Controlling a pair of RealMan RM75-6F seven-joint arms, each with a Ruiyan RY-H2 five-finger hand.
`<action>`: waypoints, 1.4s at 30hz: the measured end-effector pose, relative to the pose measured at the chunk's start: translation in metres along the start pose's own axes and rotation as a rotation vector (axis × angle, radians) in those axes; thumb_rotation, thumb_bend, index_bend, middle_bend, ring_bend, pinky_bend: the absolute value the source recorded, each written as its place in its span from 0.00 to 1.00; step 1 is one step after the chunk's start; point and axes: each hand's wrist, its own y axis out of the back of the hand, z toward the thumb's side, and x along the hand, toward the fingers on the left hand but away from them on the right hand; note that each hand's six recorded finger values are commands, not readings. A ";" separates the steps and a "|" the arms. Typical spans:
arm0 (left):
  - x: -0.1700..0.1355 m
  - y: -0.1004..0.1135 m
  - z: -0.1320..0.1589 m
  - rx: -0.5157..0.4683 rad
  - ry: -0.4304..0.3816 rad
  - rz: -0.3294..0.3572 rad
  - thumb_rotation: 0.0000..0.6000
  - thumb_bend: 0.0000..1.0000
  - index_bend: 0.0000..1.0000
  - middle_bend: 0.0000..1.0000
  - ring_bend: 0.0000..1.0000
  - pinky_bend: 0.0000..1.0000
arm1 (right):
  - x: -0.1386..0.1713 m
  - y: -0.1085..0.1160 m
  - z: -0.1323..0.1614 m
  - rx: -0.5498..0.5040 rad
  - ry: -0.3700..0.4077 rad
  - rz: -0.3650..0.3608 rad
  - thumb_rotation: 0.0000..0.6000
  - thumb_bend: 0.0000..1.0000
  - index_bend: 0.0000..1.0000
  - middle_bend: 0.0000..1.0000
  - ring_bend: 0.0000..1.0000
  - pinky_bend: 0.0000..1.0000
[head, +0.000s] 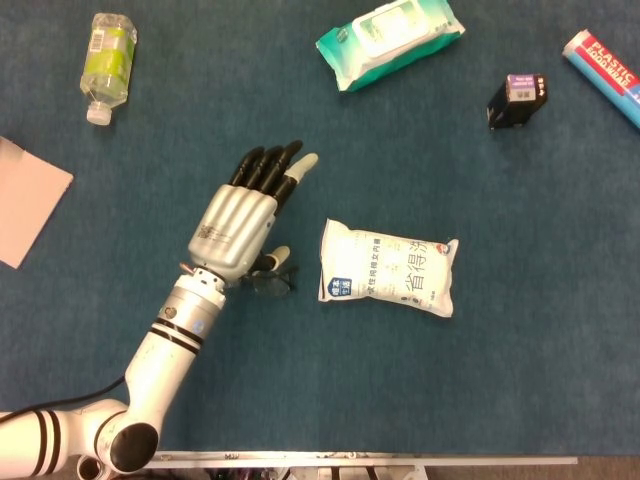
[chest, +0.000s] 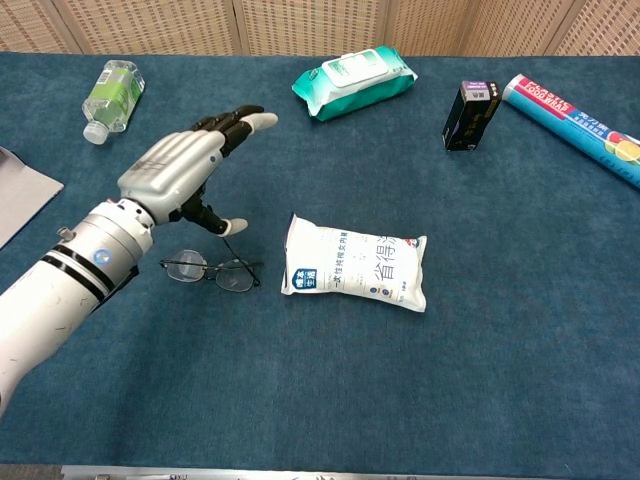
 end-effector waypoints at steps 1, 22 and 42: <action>0.000 -0.001 -0.002 0.000 0.004 -0.002 1.00 0.17 0.00 0.00 0.00 0.00 | 0.000 0.000 0.000 0.000 0.000 0.001 1.00 0.29 0.60 0.39 0.26 0.29; 0.003 -0.021 -0.014 -0.030 0.017 -0.026 1.00 0.17 0.00 0.00 0.00 0.00 | 0.001 -0.001 0.002 0.002 0.005 0.003 1.00 0.29 0.60 0.39 0.26 0.29; 0.002 -0.024 -0.013 -0.056 -0.031 -0.023 1.00 0.17 0.00 0.00 0.00 0.00 | 0.001 -0.001 0.002 -0.001 0.007 0.005 1.00 0.29 0.60 0.39 0.26 0.29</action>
